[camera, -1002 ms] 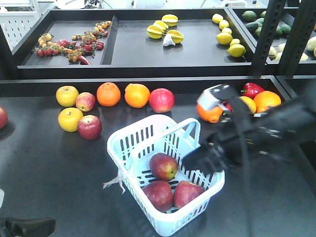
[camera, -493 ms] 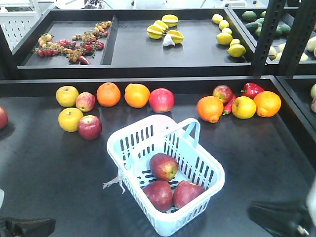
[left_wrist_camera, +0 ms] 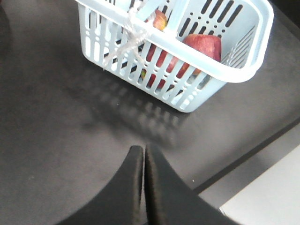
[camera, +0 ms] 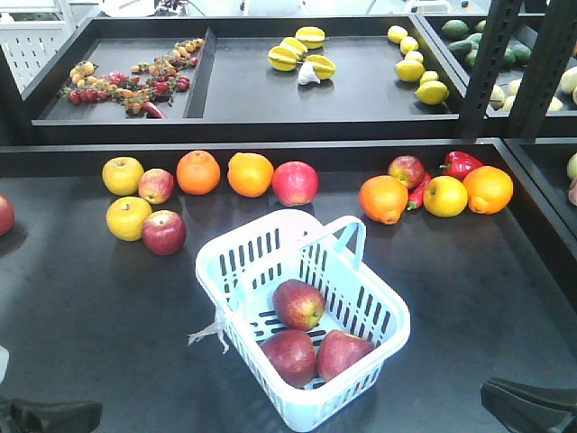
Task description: Pick three apples into basket with both arms
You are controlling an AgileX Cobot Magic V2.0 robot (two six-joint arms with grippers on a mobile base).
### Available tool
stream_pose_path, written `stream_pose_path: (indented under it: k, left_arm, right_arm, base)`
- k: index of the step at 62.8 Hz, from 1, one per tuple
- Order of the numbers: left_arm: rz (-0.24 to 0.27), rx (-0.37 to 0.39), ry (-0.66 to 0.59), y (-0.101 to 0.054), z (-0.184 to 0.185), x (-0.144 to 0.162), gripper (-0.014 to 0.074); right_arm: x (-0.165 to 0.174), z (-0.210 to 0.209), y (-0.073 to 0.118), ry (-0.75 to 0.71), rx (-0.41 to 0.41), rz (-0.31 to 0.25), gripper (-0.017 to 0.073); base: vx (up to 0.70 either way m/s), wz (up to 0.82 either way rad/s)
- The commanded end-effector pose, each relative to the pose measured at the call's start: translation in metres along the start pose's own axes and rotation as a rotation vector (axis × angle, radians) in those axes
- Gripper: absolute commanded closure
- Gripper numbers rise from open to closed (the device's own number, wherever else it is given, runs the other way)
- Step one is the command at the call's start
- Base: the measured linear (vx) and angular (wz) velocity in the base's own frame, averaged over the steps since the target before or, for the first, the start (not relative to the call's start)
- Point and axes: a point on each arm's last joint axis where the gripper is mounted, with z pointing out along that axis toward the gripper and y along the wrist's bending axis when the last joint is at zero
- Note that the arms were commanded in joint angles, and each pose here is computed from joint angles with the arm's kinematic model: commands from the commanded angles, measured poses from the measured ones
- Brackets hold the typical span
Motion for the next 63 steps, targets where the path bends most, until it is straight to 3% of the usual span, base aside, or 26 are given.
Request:
stream_pose_path:
  k: [1,44,63]
  left_arm:
    - [-0.021,0.004,-0.053,-0.002,-0.003,-0.010,0.0600]
    - [-0.005,-0.011,-0.043,-0.001,-0.003,-0.009,0.0600]
    - [-0.016,-0.168,0.002,0.017,-0.001,0.012,0.0600]
  right_arm:
    - [-0.012,-0.003,-0.004,-0.068,0.039,0.008,0.0561]
    - [-0.012,-0.003,-0.004,-0.068,0.039,0.008,0.0561]
    - [-0.012,-0.003,-0.004,-0.068,0.039,0.008,0.0561]
  base:
    - [0.00,0.00]
    - [0.00,0.00]
    - [0.00,0.00]
